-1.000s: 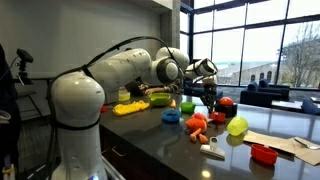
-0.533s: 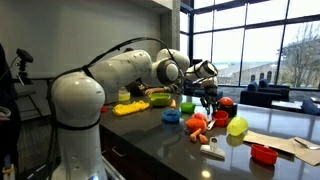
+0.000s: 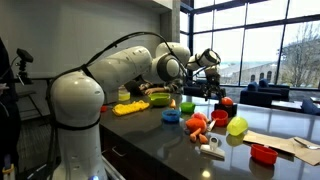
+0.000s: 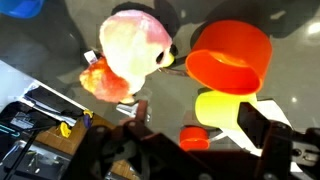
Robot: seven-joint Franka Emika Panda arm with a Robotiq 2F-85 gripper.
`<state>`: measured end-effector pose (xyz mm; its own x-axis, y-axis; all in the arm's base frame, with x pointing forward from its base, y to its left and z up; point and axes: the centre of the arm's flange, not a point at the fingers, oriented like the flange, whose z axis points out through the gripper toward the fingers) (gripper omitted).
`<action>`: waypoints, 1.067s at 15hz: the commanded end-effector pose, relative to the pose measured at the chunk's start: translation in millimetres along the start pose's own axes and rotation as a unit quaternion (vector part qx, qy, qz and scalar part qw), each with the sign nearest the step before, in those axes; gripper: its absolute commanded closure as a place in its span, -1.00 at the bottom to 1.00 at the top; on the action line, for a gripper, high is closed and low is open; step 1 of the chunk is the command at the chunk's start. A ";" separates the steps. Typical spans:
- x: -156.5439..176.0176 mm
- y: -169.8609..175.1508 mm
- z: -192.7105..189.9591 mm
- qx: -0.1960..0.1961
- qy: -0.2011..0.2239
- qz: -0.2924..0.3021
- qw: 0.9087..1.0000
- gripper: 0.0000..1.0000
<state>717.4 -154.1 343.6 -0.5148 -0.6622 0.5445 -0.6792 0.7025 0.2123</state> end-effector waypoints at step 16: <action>7.0 128.6 -165.2 0.104 -0.101 -0.389 0.910 -1.00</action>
<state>707.2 -38.4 495.4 -0.0460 -0.9862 0.1590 -0.9485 0.0931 0.3029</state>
